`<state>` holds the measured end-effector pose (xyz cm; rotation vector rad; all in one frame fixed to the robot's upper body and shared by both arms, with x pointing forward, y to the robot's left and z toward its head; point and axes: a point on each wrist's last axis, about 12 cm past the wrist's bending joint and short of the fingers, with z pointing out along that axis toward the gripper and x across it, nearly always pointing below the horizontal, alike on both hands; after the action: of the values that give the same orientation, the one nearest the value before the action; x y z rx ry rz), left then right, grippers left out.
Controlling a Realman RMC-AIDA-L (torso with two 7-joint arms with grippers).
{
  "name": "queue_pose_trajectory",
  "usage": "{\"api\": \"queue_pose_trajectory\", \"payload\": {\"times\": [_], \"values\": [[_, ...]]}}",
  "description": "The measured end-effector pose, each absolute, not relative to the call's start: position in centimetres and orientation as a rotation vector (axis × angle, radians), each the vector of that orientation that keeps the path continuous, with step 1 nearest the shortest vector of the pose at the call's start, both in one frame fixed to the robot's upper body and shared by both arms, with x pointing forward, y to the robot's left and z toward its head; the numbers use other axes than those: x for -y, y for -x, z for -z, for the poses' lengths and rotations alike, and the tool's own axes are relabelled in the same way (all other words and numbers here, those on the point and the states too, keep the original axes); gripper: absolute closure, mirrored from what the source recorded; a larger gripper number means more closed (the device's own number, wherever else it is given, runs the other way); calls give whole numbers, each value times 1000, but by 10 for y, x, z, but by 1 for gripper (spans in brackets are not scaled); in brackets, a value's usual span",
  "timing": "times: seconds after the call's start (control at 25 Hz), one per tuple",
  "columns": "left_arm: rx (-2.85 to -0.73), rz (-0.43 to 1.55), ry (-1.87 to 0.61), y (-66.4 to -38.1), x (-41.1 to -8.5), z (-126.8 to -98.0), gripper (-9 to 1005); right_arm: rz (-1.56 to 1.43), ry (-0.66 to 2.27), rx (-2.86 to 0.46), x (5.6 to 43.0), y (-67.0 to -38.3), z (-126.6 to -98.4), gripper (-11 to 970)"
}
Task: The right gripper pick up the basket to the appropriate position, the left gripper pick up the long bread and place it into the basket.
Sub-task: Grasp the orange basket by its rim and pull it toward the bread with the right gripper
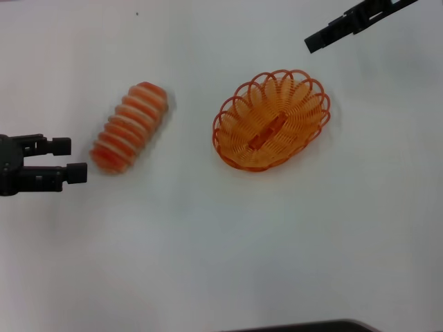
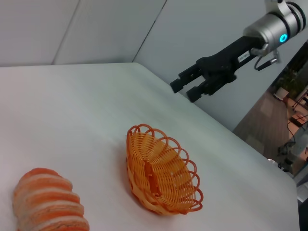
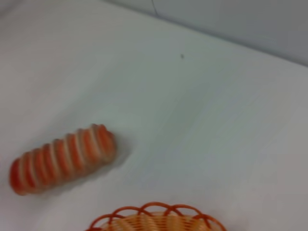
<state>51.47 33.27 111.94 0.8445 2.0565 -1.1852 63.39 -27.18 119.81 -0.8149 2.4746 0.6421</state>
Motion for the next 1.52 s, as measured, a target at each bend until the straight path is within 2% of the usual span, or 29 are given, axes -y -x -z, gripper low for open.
{"api": "queue_pose_trajectory", "payload": {"times": [0.2, 0.4, 0.8, 1.36, 1.52], "values": [[-2057, 1185, -844, -515, -333, -1119, 122, -526, 856, -2528, 251, -643, -1182, 184], [-2068, 1175, -840, -515, -333, -1118, 121, -483, 873, -2573, 232, -643, -1152, 184], [-2075, 1167, -848, -518, -332, -1118, 121, -435, 834, -2597, 228, -644, -1126, 213], [-2079, 1161, -845, -519, -331, -1117, 121, -456, 831, -2611, 225, -638, -1118, 662], [-2082, 1161, -840, -517, -332, -1116, 121, -479, 828, -2613, 223, -637, -1117, 824]]}}
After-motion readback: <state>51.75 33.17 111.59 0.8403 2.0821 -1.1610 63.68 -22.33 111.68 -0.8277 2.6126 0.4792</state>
